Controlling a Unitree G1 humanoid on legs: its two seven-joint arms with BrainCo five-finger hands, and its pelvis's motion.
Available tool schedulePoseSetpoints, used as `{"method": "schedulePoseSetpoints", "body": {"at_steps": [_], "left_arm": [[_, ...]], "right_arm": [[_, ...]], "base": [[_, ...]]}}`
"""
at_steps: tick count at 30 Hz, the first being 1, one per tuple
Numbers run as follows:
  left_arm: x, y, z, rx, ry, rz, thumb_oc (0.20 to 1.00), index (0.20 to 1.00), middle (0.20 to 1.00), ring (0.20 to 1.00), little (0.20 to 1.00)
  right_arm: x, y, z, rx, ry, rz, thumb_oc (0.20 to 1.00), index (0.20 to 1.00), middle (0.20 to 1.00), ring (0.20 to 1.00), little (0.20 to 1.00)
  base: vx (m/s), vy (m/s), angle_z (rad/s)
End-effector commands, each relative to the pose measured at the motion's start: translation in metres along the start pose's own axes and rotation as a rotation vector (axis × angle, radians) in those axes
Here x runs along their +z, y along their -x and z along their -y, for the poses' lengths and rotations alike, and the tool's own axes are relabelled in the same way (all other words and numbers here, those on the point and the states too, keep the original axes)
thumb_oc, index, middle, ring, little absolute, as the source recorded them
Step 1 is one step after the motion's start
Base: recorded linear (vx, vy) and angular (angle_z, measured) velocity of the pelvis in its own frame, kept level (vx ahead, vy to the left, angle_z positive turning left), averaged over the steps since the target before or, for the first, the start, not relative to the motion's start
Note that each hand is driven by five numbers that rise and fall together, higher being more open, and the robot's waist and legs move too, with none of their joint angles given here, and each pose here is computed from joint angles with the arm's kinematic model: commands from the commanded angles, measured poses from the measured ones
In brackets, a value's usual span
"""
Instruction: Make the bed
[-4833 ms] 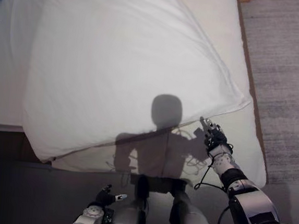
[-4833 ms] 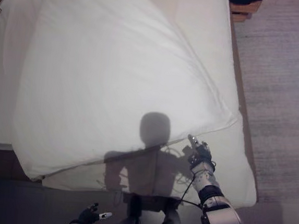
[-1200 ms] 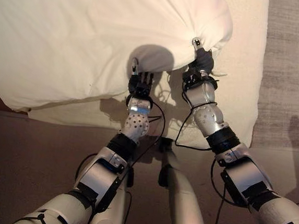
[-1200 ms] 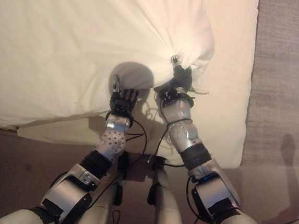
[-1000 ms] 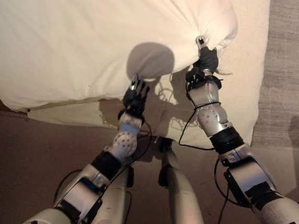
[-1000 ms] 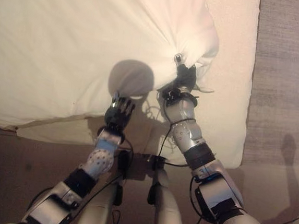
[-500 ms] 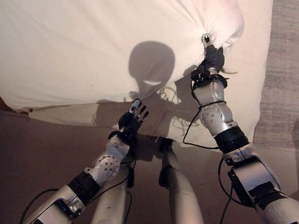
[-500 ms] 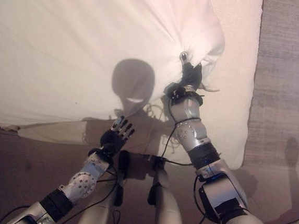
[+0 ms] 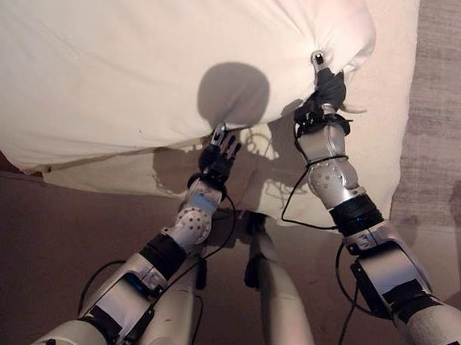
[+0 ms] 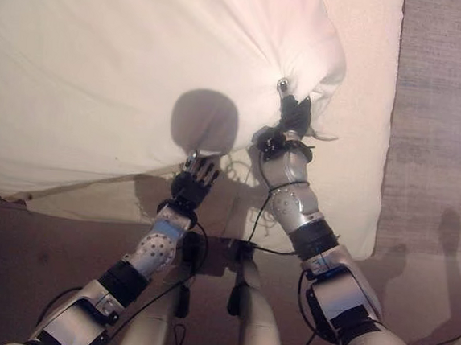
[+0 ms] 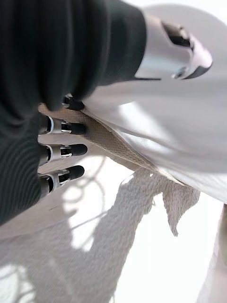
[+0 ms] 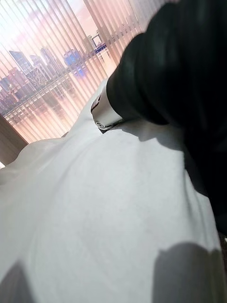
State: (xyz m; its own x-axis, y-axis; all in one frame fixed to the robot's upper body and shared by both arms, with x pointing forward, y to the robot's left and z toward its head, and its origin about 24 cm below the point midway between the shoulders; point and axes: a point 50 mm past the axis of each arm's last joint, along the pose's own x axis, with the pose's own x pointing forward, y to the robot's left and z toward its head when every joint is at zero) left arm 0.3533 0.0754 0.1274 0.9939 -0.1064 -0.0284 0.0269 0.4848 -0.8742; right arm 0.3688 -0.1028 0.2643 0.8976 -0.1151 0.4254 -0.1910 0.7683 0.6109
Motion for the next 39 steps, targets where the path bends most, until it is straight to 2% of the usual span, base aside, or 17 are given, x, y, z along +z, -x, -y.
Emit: {"method": "schedulePoseSetpoints", "body": {"at_steps": [1, 13, 25, 28, 39], "left_arm": [[-0.014, 0.001, 0.030, -0.108, -0.026, -0.029, 1.000, 1.000, 1.000, 1.000, 1.000], [-0.065, 0.021, 0.012, -0.132, -0.145, -0.247, 1.000, 1.000, 1.000, 1.000, 1.000], [-0.089, 0.028, 0.017, -0.164, -0.167, -0.330, 1.000, 1.000, 1.000, 1.000, 1.000], [-0.083, 0.024, 0.018, -0.132, -0.083, -0.295, 1.000, 1.000, 1.000, 1.000, 1.000], [-0.022, 0.001, 0.044, -0.068, 0.297, 0.045, 1.000, 1.000, 1.000, 1.000, 1.000]], "right_arm": [[0.073, -0.001, -0.042, 0.176, -0.156, 0.318, 0.200, 0.200, 0.200, 0.200, 0.200], [0.085, -0.007, -0.073, 0.236, -0.165, 0.348, 0.200, 0.200, 0.200, 0.200, 0.200], [0.087, -0.007, -0.079, 0.229, -0.178, 0.369, 0.200, 0.200, 0.200, 0.200, 0.200], [0.088, -0.007, -0.078, 0.222, -0.184, 0.378, 0.200, 0.200, 0.200, 0.200, 0.200], [0.082, 0.001, -0.060, 0.162, -0.193, 0.394, 0.200, 0.200, 0.200, 0.200, 0.200]], "base": [[0.00, 0.000, 0.00], [0.00, -0.001, -0.02], [0.00, -0.002, -0.02], [0.00, 0.000, 0.00], [-0.01, -0.007, -0.01]]}}
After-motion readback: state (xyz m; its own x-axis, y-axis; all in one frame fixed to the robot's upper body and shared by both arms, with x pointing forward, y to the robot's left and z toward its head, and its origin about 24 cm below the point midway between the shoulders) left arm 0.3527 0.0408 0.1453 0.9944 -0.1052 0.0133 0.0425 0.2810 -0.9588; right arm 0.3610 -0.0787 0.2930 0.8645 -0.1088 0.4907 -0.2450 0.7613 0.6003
